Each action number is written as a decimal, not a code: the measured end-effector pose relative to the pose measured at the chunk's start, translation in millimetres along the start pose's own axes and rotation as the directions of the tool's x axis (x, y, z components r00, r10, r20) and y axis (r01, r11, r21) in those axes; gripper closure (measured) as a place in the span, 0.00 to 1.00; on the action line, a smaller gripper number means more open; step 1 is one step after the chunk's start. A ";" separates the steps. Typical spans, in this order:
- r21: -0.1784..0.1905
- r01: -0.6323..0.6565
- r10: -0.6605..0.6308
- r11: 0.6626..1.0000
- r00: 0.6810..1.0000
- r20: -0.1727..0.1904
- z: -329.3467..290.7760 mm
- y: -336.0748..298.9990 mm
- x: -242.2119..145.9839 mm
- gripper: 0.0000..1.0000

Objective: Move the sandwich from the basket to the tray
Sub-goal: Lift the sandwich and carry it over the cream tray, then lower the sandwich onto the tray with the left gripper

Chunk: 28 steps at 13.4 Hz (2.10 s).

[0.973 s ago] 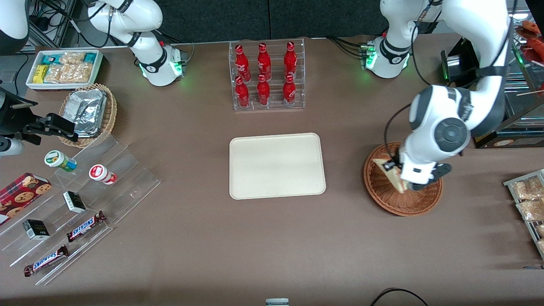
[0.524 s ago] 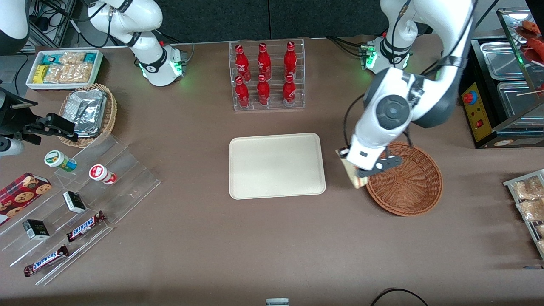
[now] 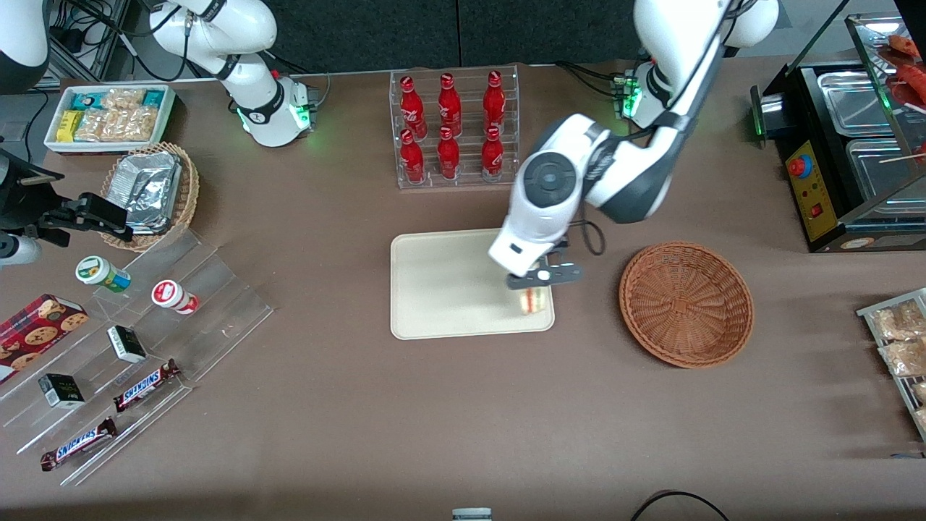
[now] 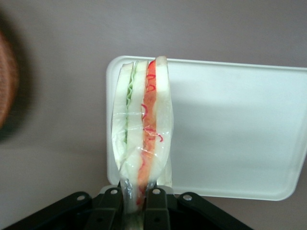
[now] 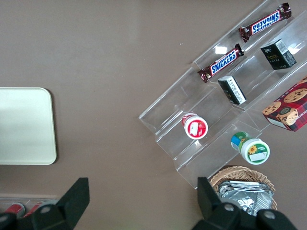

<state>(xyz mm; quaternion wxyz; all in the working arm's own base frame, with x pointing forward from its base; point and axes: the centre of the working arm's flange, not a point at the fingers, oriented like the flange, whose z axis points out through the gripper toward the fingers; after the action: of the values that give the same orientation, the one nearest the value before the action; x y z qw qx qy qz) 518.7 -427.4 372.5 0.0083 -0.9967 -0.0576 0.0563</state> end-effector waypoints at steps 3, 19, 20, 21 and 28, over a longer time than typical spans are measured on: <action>-0.007 -0.013 0.013 1.000 1.000 -0.002 15.0 41.2 -9.4 0.85; 0.058 -0.153 0.152 0.987 0.988 0.030 101.5 96.6 -14.1 0.85; 0.061 -0.159 0.157 0.985 0.987 0.033 103.7 98.7 -17.2 0.85; 0.066 -0.164 0.162 0.984 0.986 0.037 107.3 100.5 -20.4 0.85; 0.094 -0.173 0.167 0.980 0.984 0.065 131.0 99.2 -26.5 0.85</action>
<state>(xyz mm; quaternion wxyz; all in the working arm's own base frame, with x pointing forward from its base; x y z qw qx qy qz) 489.0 -527.7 243.0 0.0515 -0.9944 0.0304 0.0877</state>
